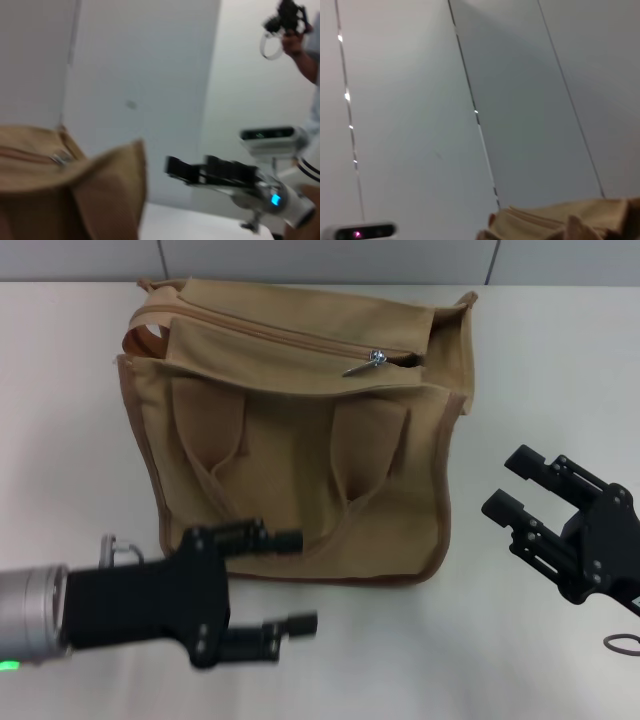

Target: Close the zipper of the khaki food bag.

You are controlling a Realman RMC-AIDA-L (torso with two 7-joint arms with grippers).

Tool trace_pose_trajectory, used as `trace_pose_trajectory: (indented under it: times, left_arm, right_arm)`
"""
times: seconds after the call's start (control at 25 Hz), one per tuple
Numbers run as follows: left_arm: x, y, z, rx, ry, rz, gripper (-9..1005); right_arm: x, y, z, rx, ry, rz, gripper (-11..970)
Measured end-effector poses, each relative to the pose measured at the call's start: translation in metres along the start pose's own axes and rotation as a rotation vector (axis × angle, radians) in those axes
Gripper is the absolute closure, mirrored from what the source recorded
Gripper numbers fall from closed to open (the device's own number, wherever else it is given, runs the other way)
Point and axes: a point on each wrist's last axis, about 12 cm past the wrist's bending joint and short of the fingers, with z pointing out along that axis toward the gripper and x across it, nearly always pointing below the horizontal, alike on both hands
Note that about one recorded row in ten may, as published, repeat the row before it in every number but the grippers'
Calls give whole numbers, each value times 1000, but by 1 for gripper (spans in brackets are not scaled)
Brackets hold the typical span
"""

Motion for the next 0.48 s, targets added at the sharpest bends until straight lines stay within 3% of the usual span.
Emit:
trace_pose_trajectory:
  times: [0.36, 0.48]
  left_arm:
    - [3, -19, -25, -41, -42, -2, 225]
    - [4, -20, -28, -53, -43, -2, 225]
  right_arm:
    - [5, 0, 6, -33, 46, 6, 376]
    - [8, 3, 9, -58, 65, 0, 277]
